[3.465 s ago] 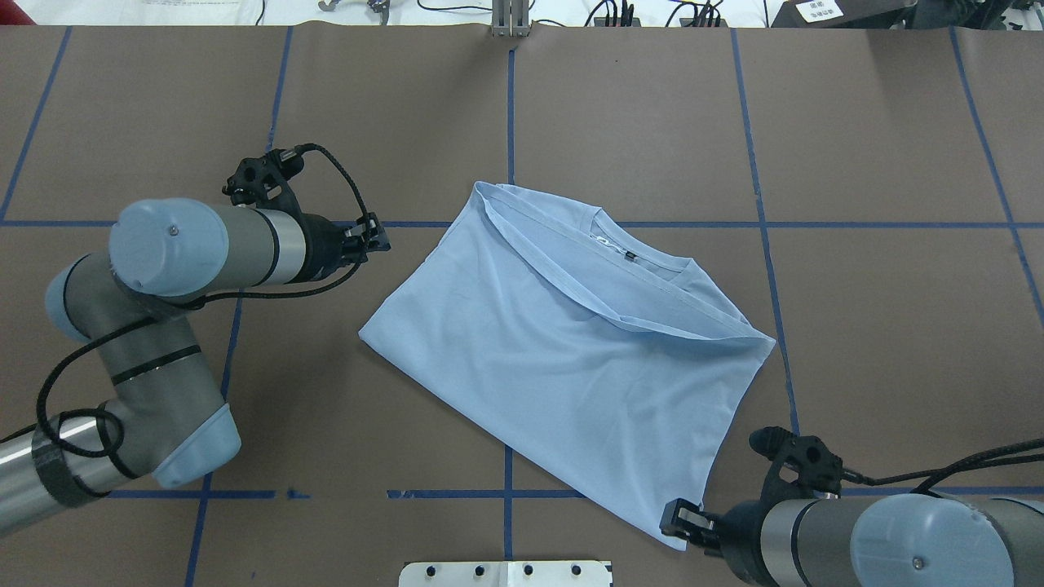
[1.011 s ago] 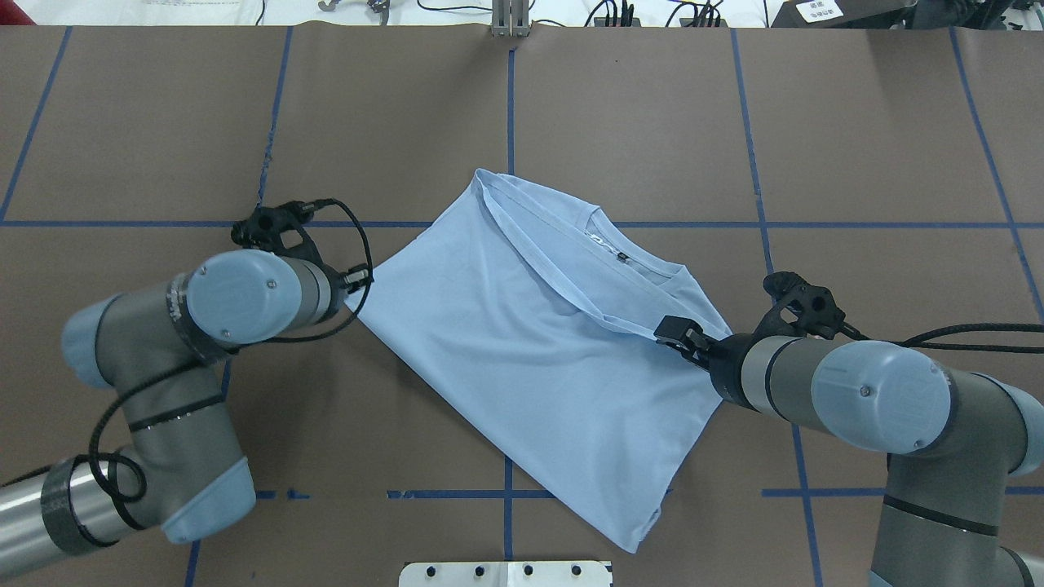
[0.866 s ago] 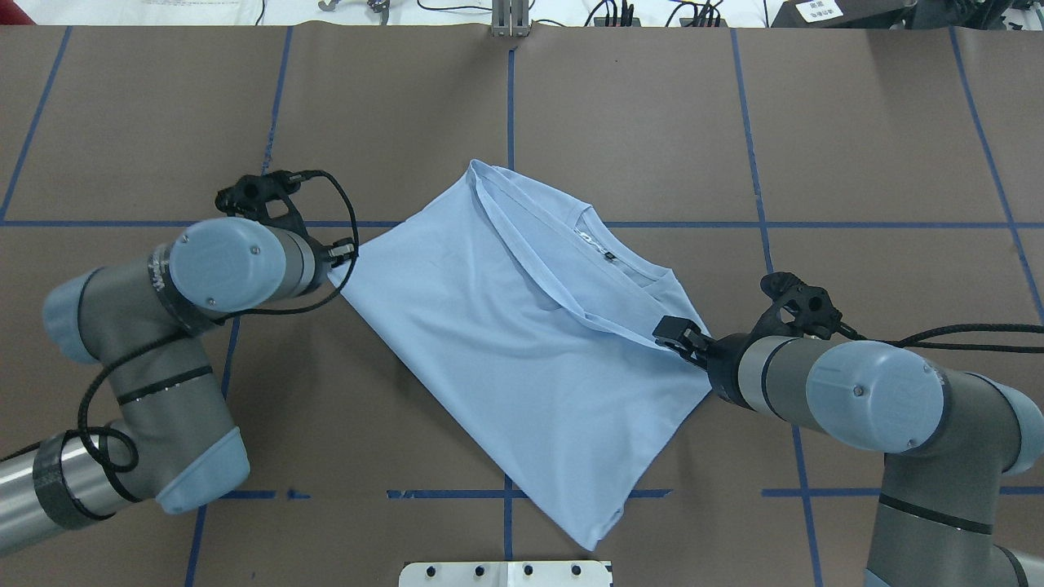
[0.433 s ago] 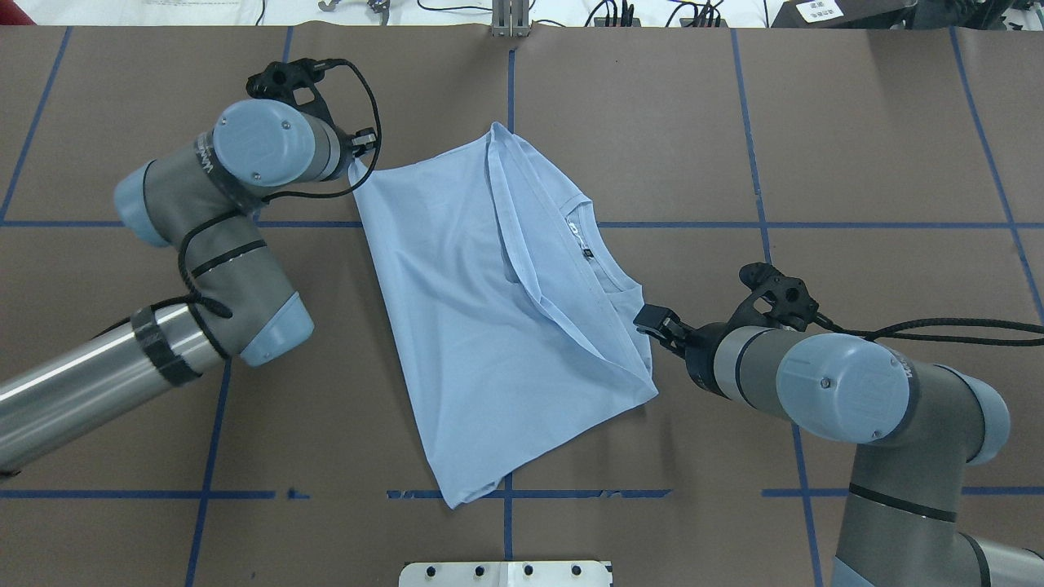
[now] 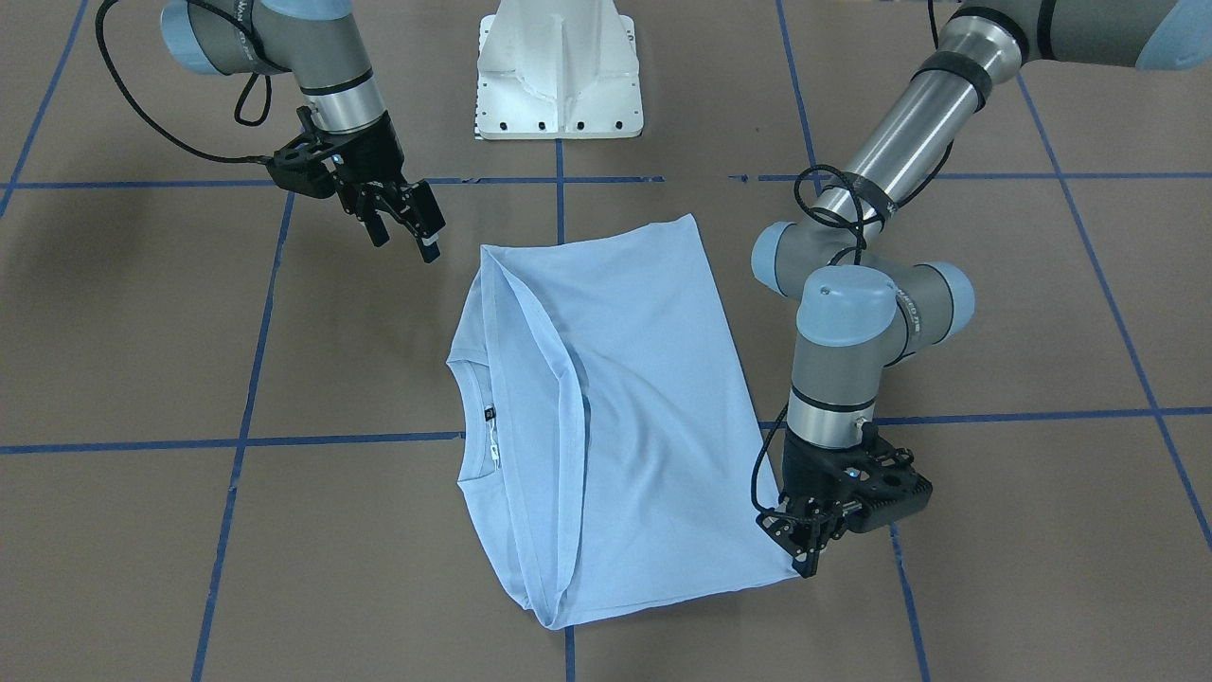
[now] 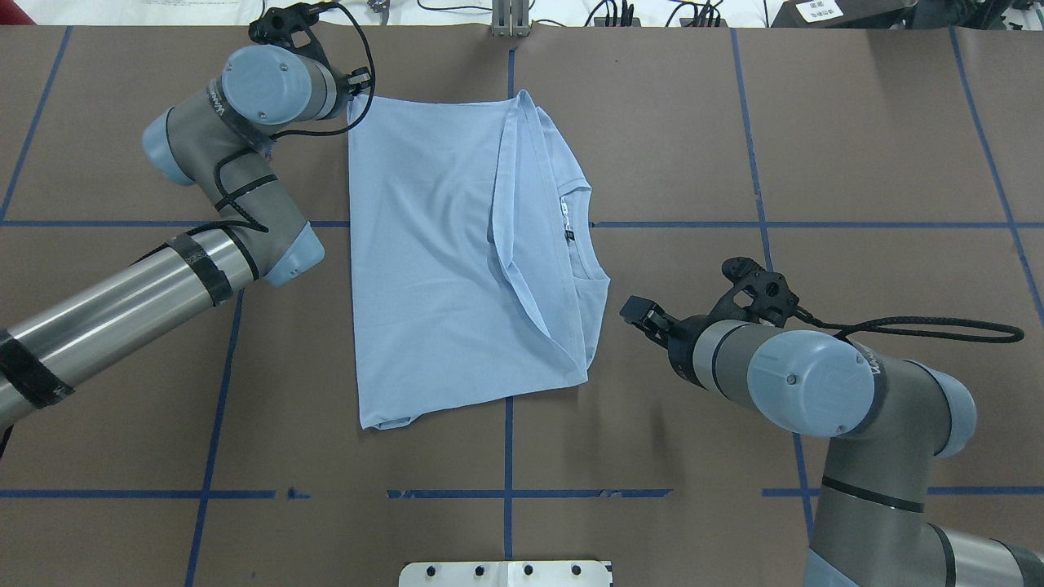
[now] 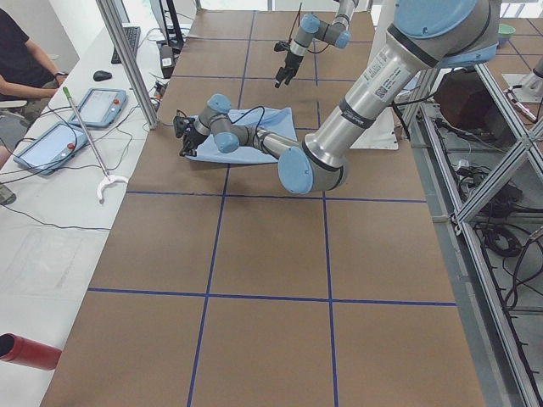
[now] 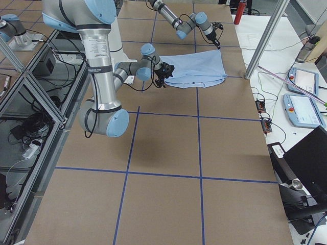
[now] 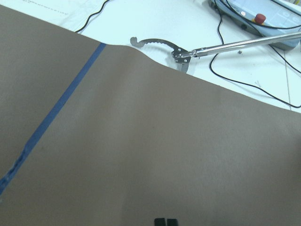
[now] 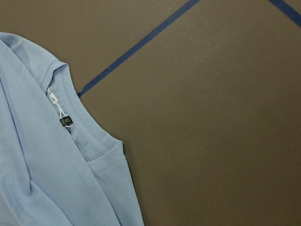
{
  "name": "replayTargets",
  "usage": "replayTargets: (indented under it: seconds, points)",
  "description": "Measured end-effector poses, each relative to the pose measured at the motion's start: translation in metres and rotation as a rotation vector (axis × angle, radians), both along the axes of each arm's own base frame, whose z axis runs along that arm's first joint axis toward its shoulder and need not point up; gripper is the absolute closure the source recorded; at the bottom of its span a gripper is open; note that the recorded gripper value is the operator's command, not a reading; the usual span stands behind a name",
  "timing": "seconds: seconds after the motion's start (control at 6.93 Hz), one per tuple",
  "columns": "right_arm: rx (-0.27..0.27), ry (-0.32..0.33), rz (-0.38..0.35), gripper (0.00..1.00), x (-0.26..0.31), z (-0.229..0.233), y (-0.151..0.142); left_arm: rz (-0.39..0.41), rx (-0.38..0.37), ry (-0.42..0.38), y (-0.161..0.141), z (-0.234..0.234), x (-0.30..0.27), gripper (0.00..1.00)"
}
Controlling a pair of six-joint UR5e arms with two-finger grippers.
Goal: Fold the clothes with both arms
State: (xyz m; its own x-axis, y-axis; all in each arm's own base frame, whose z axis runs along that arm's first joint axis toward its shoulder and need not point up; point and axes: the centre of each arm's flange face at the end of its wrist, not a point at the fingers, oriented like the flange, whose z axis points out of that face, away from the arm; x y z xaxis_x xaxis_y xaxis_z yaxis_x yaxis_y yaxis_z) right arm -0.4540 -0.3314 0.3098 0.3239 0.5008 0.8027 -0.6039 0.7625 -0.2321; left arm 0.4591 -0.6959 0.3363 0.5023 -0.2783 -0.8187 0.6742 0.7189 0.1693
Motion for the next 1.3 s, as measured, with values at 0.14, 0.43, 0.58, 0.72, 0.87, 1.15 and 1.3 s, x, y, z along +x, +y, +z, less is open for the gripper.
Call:
replayTargets:
  seconds: [0.14,0.43,0.58,0.72,0.87,1.15,1.3]
  points:
    - [0.004,0.005,0.005,0.0,-0.005,-0.001,-0.002,0.0,0.016,0.013,-0.002,-0.009,-0.002,0.86]
    - [0.022,-0.005,-0.002,0.23,-0.036,-0.022,-0.013,0.01,0.064,0.061,0.029,-0.028,-0.026,0.85]
    - [0.057,0.005,-0.032,0.42,-0.06,-0.036,-0.018,0.024,0.077,0.081,0.057,-0.026,-0.044,0.83]
    - [0.115,0.033,-0.089,0.46,-0.077,-0.042,-0.015,0.041,0.074,0.09,0.075,-0.024,-0.055,0.83]
    - [0.185,0.064,-0.155,0.47,-0.089,-0.047,-0.007,0.051,0.069,0.094,0.083,-0.023,-0.06,0.83]
    - [0.29,0.111,-0.252,0.47,-0.105,-0.053,0.009,0.056,0.062,0.094,0.086,-0.021,-0.061,0.83]
    - [0.332,0.138,-0.285,0.51,-0.109,-0.052,0.013,0.056,0.061,0.093,0.087,-0.02,-0.061,0.83]
